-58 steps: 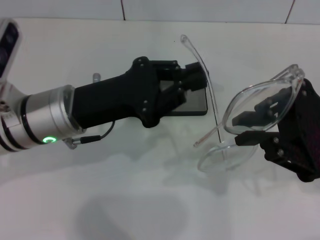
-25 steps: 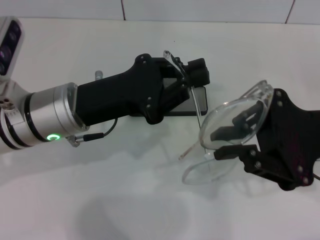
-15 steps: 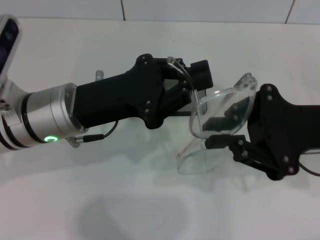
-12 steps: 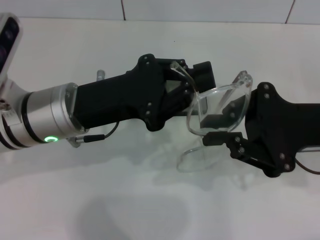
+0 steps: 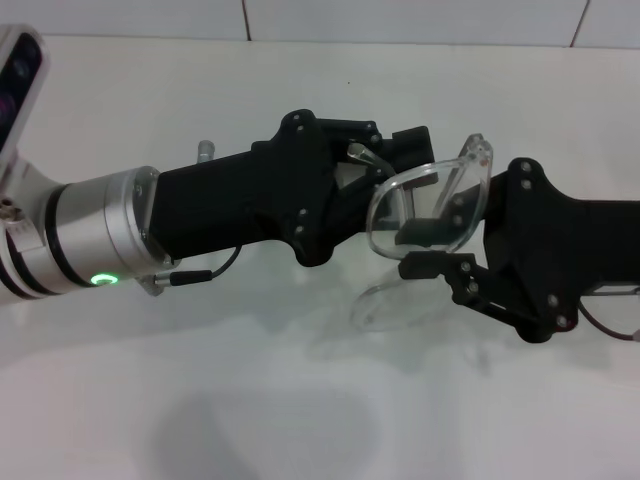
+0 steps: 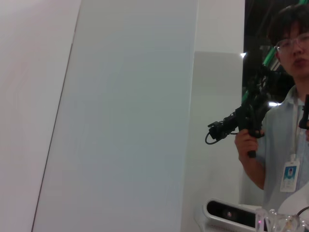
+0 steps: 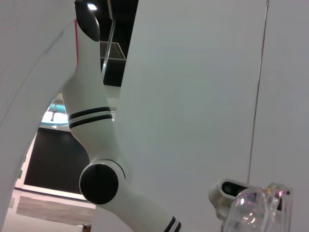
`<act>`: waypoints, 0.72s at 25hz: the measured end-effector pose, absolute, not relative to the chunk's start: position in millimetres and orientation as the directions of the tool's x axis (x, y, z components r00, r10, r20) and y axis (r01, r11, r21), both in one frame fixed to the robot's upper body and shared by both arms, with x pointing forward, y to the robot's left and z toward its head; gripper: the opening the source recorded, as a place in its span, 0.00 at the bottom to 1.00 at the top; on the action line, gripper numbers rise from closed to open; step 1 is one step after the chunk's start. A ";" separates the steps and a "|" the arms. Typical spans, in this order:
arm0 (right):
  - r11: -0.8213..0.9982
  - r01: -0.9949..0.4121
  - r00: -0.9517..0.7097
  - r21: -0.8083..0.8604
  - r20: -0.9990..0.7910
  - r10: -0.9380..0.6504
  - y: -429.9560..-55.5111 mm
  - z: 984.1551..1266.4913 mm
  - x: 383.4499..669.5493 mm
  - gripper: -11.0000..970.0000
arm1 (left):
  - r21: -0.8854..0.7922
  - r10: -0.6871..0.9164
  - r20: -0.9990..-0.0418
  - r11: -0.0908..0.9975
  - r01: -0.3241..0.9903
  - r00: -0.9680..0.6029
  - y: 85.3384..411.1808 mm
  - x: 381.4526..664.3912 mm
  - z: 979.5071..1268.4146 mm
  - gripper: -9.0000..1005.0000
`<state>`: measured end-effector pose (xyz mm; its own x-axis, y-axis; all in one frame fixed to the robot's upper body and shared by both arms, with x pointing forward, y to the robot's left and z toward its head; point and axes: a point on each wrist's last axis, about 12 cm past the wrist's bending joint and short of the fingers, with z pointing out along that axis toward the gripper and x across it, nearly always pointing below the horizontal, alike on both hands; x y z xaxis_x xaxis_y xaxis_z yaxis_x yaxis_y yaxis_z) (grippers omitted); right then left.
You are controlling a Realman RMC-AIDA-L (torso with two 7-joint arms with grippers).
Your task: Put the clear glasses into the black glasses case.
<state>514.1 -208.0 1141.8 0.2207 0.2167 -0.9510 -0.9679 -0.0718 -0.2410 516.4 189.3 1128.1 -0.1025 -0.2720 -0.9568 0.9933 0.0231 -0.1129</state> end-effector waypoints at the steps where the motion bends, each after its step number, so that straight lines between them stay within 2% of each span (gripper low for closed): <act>1: -0.070 -0.968 0.221 -0.241 -0.951 0.215 -208.0 1141.7 514.4 0.13 | -0.113 -0.272 -0.957 0.023 0.993 -0.103 189.3 516.5 1128.1 0.12; 12: -0.101 -0.961 0.230 -0.257 -0.948 0.219 -206.3 1143.6 512.3 0.13 | -0.101 -0.314 -0.947 0.089 0.991 -0.068 199.8 522.5 1133.3 0.12; 18: -0.084 -0.963 0.236 -0.257 -0.949 0.209 -206.5 1143.3 514.7 0.13 | -0.100 -0.315 -0.947 0.084 0.991 -0.069 199.8 521.9 1133.3 0.12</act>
<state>514.7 -206.5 1143.3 0.2355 0.2086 -0.9492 -0.9626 -0.0843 -0.2574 521.9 199.8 1133.3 -0.0689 -0.3145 -0.9467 0.9914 0.0844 -0.1002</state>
